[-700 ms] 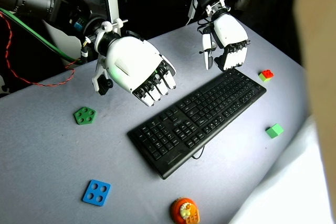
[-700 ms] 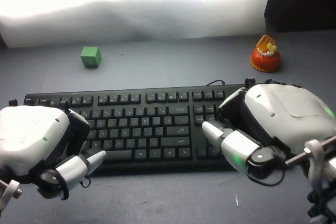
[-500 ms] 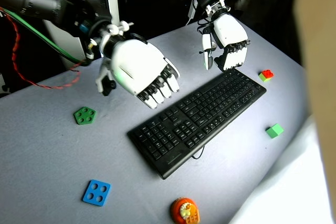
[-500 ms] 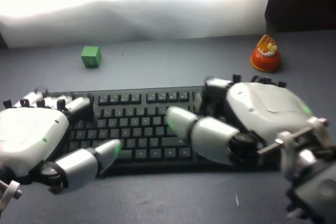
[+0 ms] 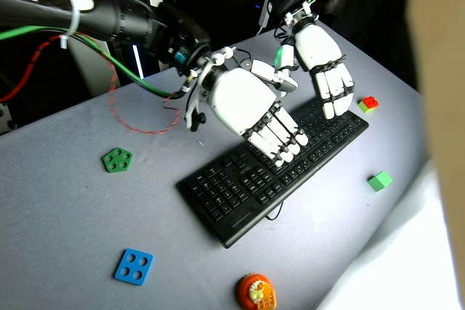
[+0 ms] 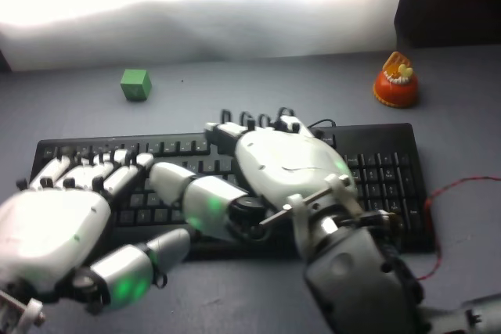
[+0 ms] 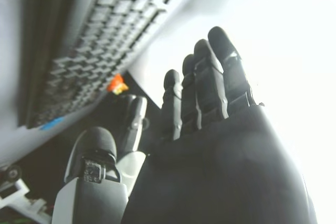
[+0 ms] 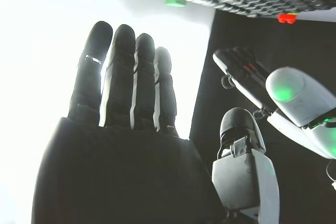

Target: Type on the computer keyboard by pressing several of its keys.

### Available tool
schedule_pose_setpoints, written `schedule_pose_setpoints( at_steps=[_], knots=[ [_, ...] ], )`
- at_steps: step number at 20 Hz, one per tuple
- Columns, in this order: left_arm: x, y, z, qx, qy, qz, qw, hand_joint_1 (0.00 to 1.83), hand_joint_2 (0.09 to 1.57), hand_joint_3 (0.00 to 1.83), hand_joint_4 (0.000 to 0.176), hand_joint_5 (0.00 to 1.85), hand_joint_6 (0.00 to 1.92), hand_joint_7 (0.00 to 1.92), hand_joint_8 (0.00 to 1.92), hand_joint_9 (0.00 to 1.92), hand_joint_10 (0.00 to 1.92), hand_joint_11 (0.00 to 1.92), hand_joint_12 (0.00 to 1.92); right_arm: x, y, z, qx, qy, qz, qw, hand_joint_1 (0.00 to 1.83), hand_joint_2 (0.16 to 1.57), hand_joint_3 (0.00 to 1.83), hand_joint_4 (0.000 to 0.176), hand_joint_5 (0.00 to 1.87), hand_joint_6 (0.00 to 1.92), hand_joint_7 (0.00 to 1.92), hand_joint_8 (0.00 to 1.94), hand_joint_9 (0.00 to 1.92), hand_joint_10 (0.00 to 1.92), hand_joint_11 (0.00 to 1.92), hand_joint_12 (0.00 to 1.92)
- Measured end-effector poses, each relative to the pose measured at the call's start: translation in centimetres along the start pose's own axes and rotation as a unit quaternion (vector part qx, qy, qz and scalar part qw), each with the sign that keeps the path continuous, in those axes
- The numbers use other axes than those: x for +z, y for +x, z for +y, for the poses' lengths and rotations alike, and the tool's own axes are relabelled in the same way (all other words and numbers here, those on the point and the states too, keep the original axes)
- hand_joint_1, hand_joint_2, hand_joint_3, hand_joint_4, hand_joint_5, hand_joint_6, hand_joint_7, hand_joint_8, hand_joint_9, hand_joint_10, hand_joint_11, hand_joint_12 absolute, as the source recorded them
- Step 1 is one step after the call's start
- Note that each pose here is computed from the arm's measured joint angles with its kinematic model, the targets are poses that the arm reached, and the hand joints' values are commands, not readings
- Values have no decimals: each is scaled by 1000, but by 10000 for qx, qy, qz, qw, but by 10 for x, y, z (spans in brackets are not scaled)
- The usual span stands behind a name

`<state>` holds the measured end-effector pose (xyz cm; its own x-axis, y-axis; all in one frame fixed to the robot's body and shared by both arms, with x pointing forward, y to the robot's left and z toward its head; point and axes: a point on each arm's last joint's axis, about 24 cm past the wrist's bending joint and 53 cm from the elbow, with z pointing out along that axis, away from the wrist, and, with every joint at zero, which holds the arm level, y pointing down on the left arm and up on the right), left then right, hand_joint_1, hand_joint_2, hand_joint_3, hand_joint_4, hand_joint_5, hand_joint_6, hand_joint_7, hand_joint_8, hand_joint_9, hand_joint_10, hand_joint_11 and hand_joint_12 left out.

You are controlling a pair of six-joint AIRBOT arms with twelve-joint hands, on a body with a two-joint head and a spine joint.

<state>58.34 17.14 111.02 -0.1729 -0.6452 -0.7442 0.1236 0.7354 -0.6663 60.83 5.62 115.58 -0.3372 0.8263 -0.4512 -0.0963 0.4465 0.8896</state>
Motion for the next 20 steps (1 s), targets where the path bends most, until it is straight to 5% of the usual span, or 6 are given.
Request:
schedule_pose_setpoints(
  at_steps=[6, 10, 16, 18, 20],
  knots=[
    [-6, 23, 13, -362, -107, -57, 9993, 33, 1229, 1, 41, 161, 6, 154, 6, 173, 7, 0, 588, 14, 31, -11, -200, 82, 64, 9997, 0, 1119, 2, 0, 380, 13, 428, 6, 395, 8, 0, 1029],
    [-6, 23, 15, -399, -65, -105, 9991, 34, 1225, 0, 47, 199, 16, 177, 5, 201, 10, 0, 617, 18, 35, -31, -441, 209, -61, 9988, 0, 1124, 3, 0, 395, 12, 456, 9, 440, 19, 0, 1156],
    [-6, 32, 17, -383, 78, -106, 9992, 2, 1235, 0, 39, 280, 24, 250, 11, 230, 7, 0, 576, 20, 34, -32, -743, 79, -172, 9971, 0, 1117, 0, 0, 450, 24, 665, 65, 618, 91, 0, 1317],
    [-5, 33, 15, -377, 157, -160, 9990, 23, 1232, 0, 5, 515, 33, 339, 3, 261, 4, 0, 567, 20, 34, -30, -790, 40, -222, 9966, 0, 1124, 0, 0, 679, 36, 745, 50, 486, 479, 0, 1413],
    [-6, 35, 15, -384, 199, -201, 9989, 30, 1241, 1, 0, 733, 49, 461, 17, 315, 12, 0, 601, 22, 33, -30, -802, 30, -294, 9963, 0, 1126, 0, 0, 908, 295, 814, 36, 364, 721, 0, 1467]
  ],
)
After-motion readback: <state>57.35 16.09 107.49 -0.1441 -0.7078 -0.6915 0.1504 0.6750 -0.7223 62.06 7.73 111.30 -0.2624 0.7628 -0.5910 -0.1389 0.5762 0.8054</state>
